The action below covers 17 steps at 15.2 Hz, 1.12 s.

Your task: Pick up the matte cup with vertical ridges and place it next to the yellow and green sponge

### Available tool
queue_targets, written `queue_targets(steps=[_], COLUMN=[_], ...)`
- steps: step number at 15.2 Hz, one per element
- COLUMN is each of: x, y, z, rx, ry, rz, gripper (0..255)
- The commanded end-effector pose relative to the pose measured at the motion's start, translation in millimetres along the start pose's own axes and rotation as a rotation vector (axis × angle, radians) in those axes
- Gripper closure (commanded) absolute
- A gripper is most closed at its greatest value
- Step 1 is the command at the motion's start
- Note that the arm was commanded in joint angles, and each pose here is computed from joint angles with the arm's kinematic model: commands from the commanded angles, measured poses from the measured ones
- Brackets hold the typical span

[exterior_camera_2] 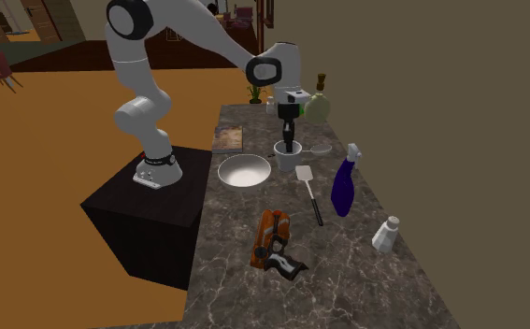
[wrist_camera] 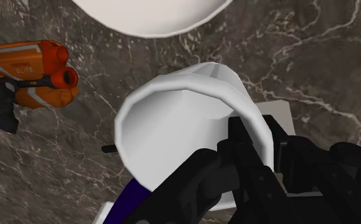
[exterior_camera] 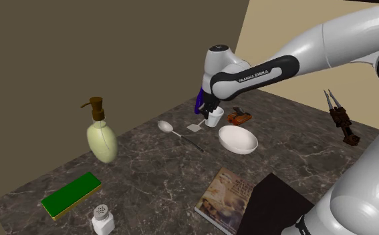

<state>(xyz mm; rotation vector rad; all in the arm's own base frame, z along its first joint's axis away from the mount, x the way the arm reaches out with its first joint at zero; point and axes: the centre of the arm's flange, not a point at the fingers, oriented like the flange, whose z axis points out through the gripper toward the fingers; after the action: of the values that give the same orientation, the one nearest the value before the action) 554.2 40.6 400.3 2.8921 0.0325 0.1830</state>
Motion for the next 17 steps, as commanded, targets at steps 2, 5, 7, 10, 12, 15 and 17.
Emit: queue_targets(steps=[2,5,7,10,12,15,17], x=[2.0,3.9,5.2,7.1,8.4,10.3,11.6], y=[4.4,8.2,10.8,14.6,17.2,21.0,23.6], z=[-16.1,-31.4,-41.6,-56.8,-67.0,-82.2,-92.4], rx=[0.000,0.000,0.000,0.000,0.000,0.000,0.000], ry=[0.000,0.000,0.000,0.000,0.000,0.000,0.000], rz=[0.000,0.000,0.000,0.000,0.000,0.000,0.000], gripper=[255,255,255,255,255,255,255])
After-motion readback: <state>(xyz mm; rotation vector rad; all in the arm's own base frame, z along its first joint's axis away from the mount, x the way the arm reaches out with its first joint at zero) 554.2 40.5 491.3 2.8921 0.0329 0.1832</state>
